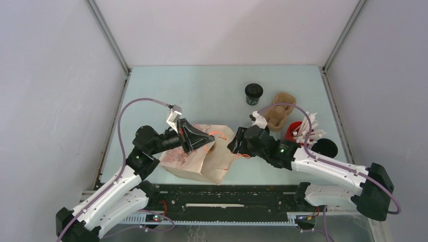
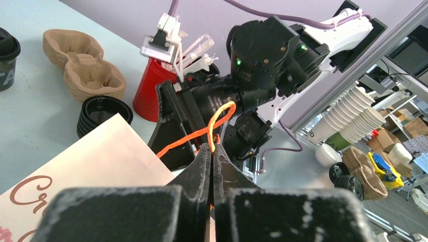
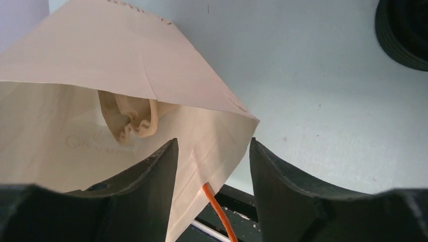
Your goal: Pack the takeout coffee
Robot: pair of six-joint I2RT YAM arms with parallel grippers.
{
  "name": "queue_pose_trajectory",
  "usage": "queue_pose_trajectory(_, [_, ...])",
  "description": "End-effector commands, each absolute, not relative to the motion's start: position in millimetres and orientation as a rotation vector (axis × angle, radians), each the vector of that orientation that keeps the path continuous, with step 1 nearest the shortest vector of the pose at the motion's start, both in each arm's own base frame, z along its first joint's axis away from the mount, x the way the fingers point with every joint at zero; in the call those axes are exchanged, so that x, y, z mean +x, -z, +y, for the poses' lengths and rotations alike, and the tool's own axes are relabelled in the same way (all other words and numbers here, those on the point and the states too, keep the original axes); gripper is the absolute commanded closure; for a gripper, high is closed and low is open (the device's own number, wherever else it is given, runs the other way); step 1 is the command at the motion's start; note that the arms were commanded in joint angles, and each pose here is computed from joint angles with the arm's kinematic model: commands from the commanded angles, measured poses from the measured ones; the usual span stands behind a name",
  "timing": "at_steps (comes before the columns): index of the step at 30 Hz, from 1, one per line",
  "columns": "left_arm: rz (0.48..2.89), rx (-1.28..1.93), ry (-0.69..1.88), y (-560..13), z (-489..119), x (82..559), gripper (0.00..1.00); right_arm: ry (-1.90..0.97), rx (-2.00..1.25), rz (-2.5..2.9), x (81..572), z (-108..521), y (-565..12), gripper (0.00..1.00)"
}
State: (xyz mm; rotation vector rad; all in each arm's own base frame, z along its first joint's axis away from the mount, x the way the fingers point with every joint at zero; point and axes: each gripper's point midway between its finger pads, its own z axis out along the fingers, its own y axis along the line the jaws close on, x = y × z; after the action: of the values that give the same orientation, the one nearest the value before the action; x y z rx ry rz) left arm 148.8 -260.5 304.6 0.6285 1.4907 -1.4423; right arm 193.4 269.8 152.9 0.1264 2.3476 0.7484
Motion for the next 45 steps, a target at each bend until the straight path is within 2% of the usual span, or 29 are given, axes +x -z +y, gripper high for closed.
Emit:
queue_pose_trajectory(1, [1.439,0.617,1.44,-311.4,-256.7,146.7,1.0,-0.877,0.174,2.303,194.8,294.8,-161.8,0.45])
queue_pose_trajectory(3, [1.433,0.599,1.433,-314.1,-255.0,147.6,1.0,-0.9,0.166,2.272,199.1,299.1,-169.8,0.58])
queue_pose_trajectory(4, [1.429,0.582,1.427,-316.6,-253.4,148.5,1.0,-0.904,0.157,2.251,201.5,299.8,-178.6,0.7])
queue_pose_trajectory(9, [1.452,0.446,1.293,-332.2,-235.4,164.7,1.0,-0.819,0.063,2.135,204.1,287.0,-227.2,0.91])
queue_pose_trajectory(12, [1.415,0.366,1.254,-358.4,-221.9,166.1,1.0,-0.722,0.008,2.085,211.2,276.3,-257.6,0.98])
queue_pose_trajectory(15, [1.31,0.332,1.295,-417.1,-209.2,148.6,1.0,-0.679,-0.028,2.04,215.4,271.5,-297.2,1.0])
queue_pose_trajectory(17, [1.313,0.318,1.291,-430.3,-202.7,142.5,1.0,-0.722,-0.038,2.026,210.6,274.8,-318.2,1.0])
queue_pose_trajectory(19, [1.408,0.22,1.216,-410.6,-193.9,157.6,1.0,-0.75,-0.03,2.029,211.6,281.0,-319.8,1.0])
queue_pose_trajectory(23, [1.608,-0.022,1.021,-333.4,-175.1,205.1,1.0,-0.606,-0.065,2.062,244.4,294.4,-288.0,1.0])
queue_pose_trajectory(25, [1.583,0.01,1.083,-348.7,-178.5,201.3,1.0,-0.598,-0.047,2.094,256.0,292.9,-291.0,1.0])
queue_pose_trajectory(29, [1.413,0.126,1.142,-414.0,-172.8,168.7,1.0,-0.592,-0.062,1.96,248.1,286.1,-347.7,1.0])
queue_pose_trajectory(31, [1.446,0.057,1.044,-394.9,-160.9,182.6,1.0,-0.546,-0.042,1.963,261.3,281.7,-338.7,1.0])
queue_pose_trajectory(33, [1.569,-0.054,0.954,-350.5,-154.7,209.4,1.0,-0.507,-0.046,2.035,280.4,281.7,-318.7,1.0])
queue_pose_trajectory(34, [1.623,-0.034,0.989,-338.0,-163.3,211.3,1.0,-0.482,-0.042,2.08,285.1,279.4,-313.3,1.0])
queue_pose_trajectory(38, [1.536,0.08,1.119,-367.9,-177.2,191.4,1.0,-0.391,-0.111,2.04,272.2,275.8,-330.7,1.0])
queue_pose_trajectory(41, [1.57,-0.019,1.025,-345.0,-164.1,208.2,1.0,-0.5,-0.151,1.994,268.5,294.0,-318.0,1.0])
queue_pose_trajectory(43, [1.625,-0.005,1.045,-332.2,-172.3,213.1,1.0,-0.465,-0.155,2.03,278.3,296.4,-294.0,1.0])
queue_pose_trajectory(45, [1.563,0.08,1.151,-359.3,-184.0,196.9,1.0,-0.454,-0.167,2.04,271.8,296.3,-302.8,1.0])
